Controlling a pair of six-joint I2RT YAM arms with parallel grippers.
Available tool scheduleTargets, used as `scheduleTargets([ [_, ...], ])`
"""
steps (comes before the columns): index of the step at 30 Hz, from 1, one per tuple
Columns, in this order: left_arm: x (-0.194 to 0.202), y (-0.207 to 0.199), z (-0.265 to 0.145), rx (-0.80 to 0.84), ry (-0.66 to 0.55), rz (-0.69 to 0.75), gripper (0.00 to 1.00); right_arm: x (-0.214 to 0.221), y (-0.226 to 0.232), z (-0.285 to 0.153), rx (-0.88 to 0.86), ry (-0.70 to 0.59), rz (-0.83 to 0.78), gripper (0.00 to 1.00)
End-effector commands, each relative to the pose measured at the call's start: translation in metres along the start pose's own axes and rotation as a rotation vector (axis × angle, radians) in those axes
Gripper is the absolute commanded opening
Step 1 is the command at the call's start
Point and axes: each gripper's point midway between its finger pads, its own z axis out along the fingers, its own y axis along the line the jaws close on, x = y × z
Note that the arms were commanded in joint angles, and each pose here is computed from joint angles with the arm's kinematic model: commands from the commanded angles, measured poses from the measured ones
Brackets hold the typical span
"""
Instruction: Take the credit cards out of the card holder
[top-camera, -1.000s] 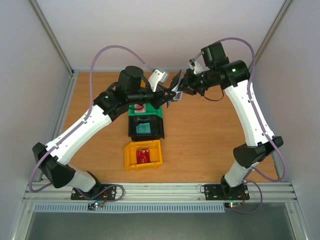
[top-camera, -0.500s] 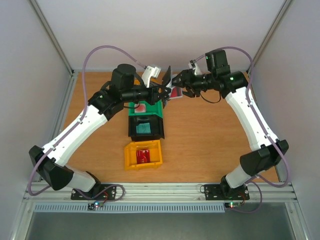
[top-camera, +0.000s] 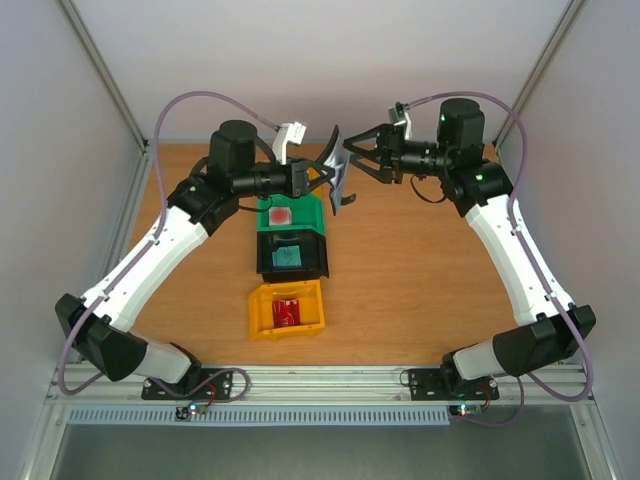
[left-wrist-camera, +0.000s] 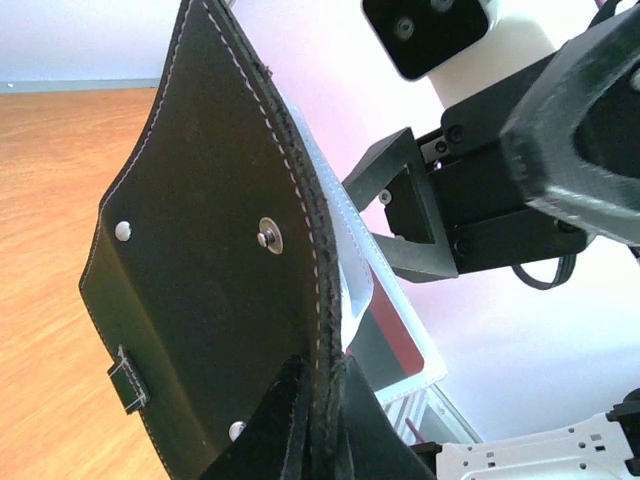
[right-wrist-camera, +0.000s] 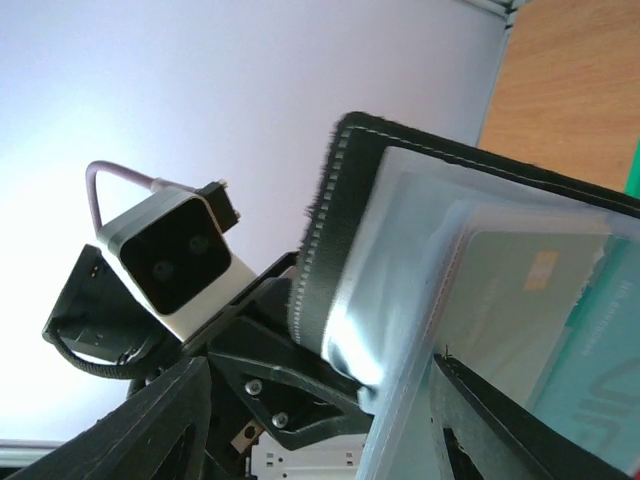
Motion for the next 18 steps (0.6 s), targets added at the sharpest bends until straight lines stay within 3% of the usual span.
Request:
scheduleTargets([
  [1,-0.032,-0.035,-0.019,0.107,-0.094,0.058,0.0,0.004,-0.007,-0.01,0.028,-0.013,0.04,0.6],
  [5,-0.036,-0.036,-0.022,0.091,-0.121,0.072,0.0,0.014,-0.034,-0.014,0.137,-0.011,0.087,0.59],
  [11,-0.038,-0.035,-0.024,0.084,-0.134,0.076,0.0,0.016,-0.028,-0.011,0.077,-0.005,0.095,0.54],
  [18,-0.047,-0.046,-0.027,0.119,-0.151,0.084,0.0,0.018,-0.034,-0.011,0.093,-0.004,0.11,0.07],
])
